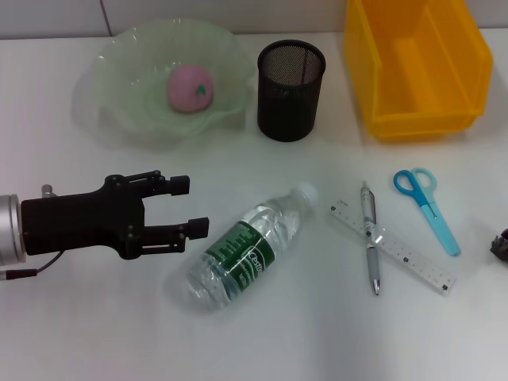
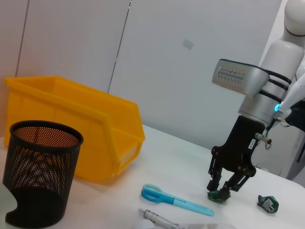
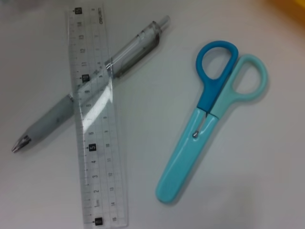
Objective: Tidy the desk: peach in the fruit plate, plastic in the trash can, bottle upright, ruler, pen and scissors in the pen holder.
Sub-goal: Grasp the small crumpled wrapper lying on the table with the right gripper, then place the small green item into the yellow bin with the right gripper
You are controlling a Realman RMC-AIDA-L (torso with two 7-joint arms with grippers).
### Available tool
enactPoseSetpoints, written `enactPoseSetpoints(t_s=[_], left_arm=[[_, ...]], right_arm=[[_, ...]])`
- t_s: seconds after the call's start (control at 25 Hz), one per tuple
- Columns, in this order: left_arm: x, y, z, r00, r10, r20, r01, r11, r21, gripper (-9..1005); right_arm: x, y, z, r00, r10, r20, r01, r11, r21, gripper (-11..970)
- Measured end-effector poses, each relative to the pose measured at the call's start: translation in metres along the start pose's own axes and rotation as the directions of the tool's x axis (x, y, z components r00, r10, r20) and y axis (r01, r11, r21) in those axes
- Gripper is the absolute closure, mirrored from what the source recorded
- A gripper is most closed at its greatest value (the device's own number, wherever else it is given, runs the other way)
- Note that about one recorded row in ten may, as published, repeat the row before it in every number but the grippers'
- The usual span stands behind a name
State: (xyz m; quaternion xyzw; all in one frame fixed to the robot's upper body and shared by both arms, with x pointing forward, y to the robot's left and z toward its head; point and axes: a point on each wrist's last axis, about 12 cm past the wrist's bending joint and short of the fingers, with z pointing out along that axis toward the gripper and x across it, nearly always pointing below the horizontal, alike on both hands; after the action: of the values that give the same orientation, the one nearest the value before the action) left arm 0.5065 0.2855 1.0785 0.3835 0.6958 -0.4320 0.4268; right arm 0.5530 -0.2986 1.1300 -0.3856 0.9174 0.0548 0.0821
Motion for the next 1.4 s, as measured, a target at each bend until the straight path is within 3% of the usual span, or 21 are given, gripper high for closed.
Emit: enactPoseSetpoints(t_s=[0.12,0.36,0.6,0.88,1.04,1.12,1.24,1.4], left_arm=[[0.0,0.0,0.0,1.0,0.0,0.0,0.0,1.0,0.0,213],[0.0,0.0,-0.001,1.0,-0.001,0.001,0.001,1.0,-0.001,216],[0.0,0.0,-0.001,1.0,-0.001,-0.001,0.001,1.0,0.001,219],[0.0,0.0,-0.001,1.0,0.0,0.0,0.0,1.0,0.002,222],[0.001,-0.001,-0.002,1.0,-0.003,0.002,0.003,1.0,0.003,223],[0.001,-0.001,-0.002,1.0,-0.004,0.002,0.004,1.0,0.003,224],[0.001,-0.002,-0.001,1.0,-0.004,0.003,0.004,1.0,0.005,226],[0.001,-0.002,-0.001,1.0,-0.004,0.004,0.004,1.0,0.005,227]], right_arm=[[-0.002,0.001,0.002,1.0,-0.014,-0.002,0.014,1.0,0.001,558],[-0.001,0.002,0.001,1.0,-0.019,0.0,0.019,1.0,0.007,785],[-0.001,0.001,-0.005,0.999,-0.024,0.036,0.024,1.0,-0.011,863],[0.001,-0.018,-0.047,0.971,0.039,0.238,-0.032,0.999,-0.035,907],[-0.003,-0.036,-0.077,0.885,0.103,0.455,-0.102,0.994,-0.028,920],[-0.009,-0.045,-0.086,0.814,0.135,0.565,-0.141,0.989,-0.032,923],[-0.025,-0.058,-0.081,0.73,0.167,0.663,-0.203,0.979,-0.023,923],[-0.043,-0.064,-0.064,0.716,0.185,0.674,-0.227,0.974,-0.027,922]])
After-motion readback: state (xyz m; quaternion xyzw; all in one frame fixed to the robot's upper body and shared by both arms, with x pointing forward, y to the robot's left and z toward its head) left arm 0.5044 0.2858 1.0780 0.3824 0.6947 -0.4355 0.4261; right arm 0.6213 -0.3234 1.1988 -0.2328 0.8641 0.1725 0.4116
